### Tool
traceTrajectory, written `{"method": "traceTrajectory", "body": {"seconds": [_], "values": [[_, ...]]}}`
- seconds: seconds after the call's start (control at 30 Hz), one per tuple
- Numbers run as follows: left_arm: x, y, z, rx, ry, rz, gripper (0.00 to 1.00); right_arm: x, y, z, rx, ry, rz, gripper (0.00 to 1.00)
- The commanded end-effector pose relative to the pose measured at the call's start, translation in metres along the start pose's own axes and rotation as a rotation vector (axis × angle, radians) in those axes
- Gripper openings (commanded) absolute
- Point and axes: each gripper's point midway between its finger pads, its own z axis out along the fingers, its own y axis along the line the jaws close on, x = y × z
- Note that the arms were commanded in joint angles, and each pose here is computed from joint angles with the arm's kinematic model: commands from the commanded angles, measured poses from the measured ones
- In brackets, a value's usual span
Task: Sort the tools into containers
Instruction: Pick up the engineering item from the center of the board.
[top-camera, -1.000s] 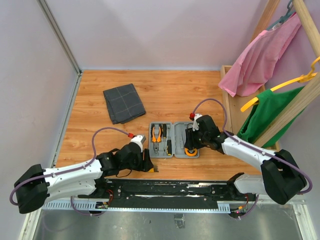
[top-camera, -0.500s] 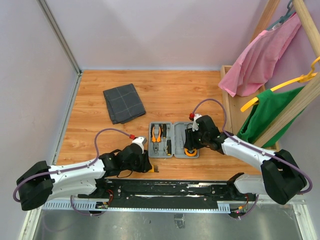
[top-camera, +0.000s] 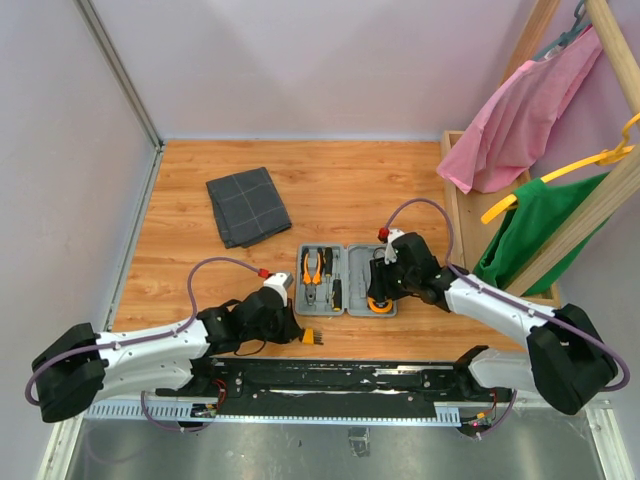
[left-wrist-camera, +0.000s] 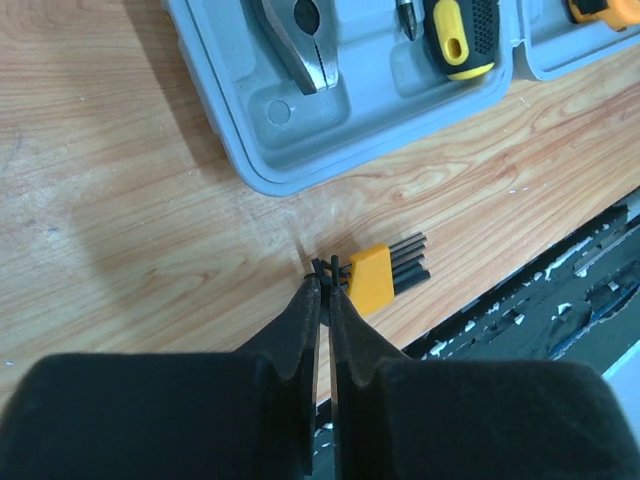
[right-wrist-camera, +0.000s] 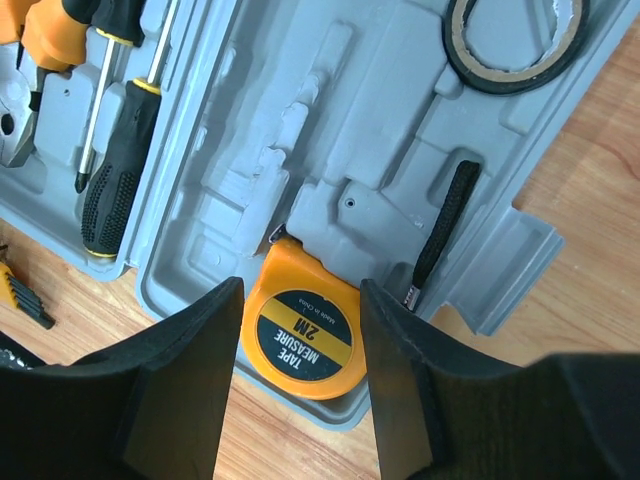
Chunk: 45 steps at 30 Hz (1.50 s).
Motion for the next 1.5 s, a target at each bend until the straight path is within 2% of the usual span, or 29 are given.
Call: {"method": "traceTrajectory", "body": {"seconds": [0.0, 0.13, 0.33, 0.5, 0.63, 0.93, 1.2, 1.47], "values": [[-0.007, -0.008, -0.004, 0.043, -0.039, 0.010, 0.06, -0.001, 0.000, -0.009, 0.019, -0.038, 0.001, 0.52], [-0.017, -0.020, -0.011, 0.089, -0.073, 0.024, 0.01, -0.018, 0.003, -0.021, 0.002, -0.141, -0.024, 0.57], [-0.030, -0.030, -0.019, 0.127, -0.112, 0.074, 0.01, -0.045, 0.025, -0.040, -0.124, -0.353, -0.111, 0.64], [-0.042, -0.043, -0.027, 0.168, -0.143, 0.113, 0.00, -0.044, 0.061, -0.049, -0.322, -0.392, -0.214, 0.66], [-0.057, -0.056, -0.034, 0.203, -0.189, 0.144, 0.00, -0.035, 0.097, -0.055, -0.501, -0.361, -0.260, 0.66], [-0.083, -0.085, -0.044, 0.270, -0.239, 0.209, 0.01, -0.008, 0.159, -0.052, -0.739, -0.142, -0.319, 0.65], [-0.083, -0.089, -0.043, 0.288, -0.235, 0.227, 0.00, -0.002, 0.178, -0.050, -0.830, -0.085, -0.321, 0.63], [-0.087, -0.092, -0.047, 0.300, -0.254, 0.230, 0.01, 0.005, 0.181, -0.044, -0.855, -0.030, -0.314, 0.49]]}}
